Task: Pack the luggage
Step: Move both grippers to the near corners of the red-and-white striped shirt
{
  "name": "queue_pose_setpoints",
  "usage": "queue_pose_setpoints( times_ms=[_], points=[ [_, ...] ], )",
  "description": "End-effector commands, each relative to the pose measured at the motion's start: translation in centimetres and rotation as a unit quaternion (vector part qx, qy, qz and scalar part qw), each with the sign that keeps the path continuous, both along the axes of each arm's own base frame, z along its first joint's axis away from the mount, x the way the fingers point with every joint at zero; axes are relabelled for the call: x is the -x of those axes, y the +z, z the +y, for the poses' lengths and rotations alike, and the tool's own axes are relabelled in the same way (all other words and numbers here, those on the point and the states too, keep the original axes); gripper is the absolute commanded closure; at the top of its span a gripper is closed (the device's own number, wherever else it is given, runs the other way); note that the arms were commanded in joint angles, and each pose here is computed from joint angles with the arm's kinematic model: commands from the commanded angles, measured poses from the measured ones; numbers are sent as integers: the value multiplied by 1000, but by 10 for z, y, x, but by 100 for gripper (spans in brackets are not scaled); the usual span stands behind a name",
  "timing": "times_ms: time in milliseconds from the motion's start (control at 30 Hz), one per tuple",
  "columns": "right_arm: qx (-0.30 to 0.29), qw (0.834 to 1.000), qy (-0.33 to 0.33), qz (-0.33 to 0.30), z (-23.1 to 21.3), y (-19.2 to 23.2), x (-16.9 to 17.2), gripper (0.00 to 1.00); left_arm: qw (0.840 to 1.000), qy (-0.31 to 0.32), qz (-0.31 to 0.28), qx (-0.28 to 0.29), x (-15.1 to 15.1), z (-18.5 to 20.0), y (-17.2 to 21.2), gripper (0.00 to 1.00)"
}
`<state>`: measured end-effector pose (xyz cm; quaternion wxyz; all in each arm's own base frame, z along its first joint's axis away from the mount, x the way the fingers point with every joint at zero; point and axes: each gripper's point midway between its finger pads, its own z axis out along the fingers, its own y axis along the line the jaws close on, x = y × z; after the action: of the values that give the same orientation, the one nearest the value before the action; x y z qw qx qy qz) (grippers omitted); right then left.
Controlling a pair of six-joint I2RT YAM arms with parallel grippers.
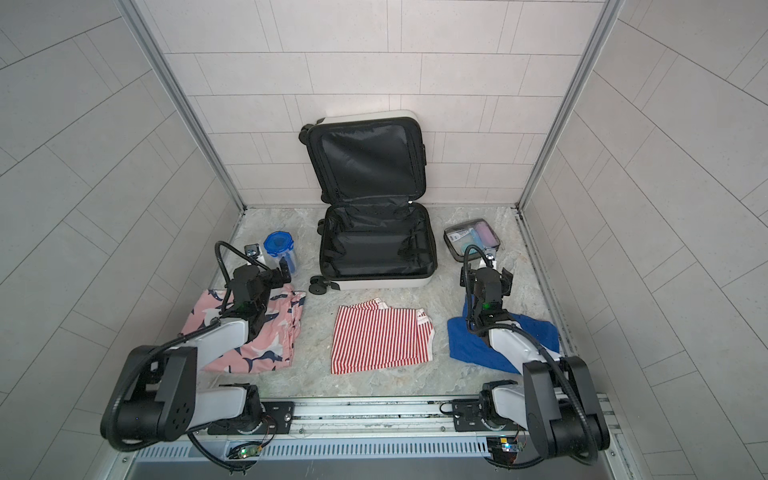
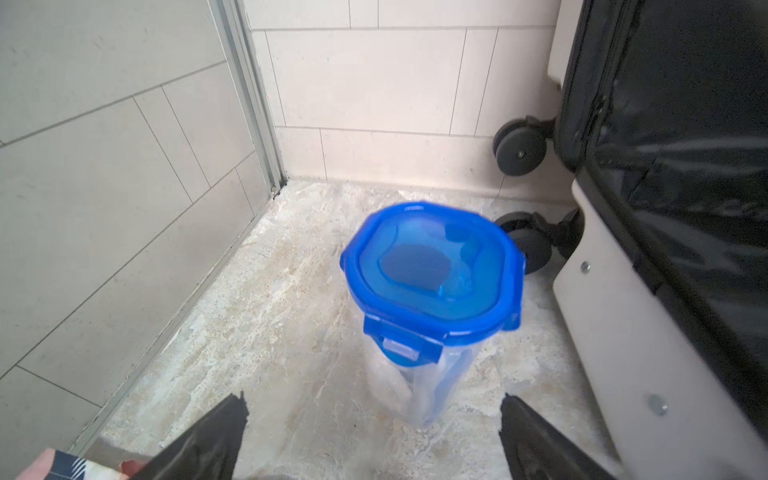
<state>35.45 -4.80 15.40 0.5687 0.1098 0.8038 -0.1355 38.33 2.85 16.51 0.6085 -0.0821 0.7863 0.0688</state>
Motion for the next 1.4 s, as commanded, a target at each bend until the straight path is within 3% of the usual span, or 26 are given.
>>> queue_pose_setpoints(
  times_ms=[0, 167, 233, 367, 500, 767, 933, 1033, 1367],
  points=[
    [-18, 1000, -24, -9, -6, 19, 11, 0, 999, 7, -39, 24, -2, 1, 46, 0],
    [-48, 998, -37, -8, -8, 40, 35, 1, 994, -36, -58, 89, 8, -18, 100, 0],
    [-78, 993, -85, -17, -19, 44, 53, 1, 990, -44, -71, 112, 17, -21, 118, 0],
    [-99, 984, -149, -15, -36, 48, 87, 1, 982, -24, -104, 157, 42, -16, 142, 0],
    [-115, 980, -163, 26, -36, 49, 105, 0, 967, 27, -117, 224, 68, -2, 150, 0],
    [-149, 974, -163, 55, -30, 46, 127, 0, 965, 43, -16, 257, 93, -7, 127, 0],
    [-161, 976, -115, 95, -14, 39, 127, 1, 961, 20, 29, 276, 107, -21, 106, 0],
    [-170, 973, -84, 132, -1, 34, 124, 6, 956, -9, 54, 288, 111, -33, 93, 0],
    [-236, 951, 6, 200, 41, 21, 101, 15, 922, -72, 166, 343, 117, -72, 47, 0]
  ],
)
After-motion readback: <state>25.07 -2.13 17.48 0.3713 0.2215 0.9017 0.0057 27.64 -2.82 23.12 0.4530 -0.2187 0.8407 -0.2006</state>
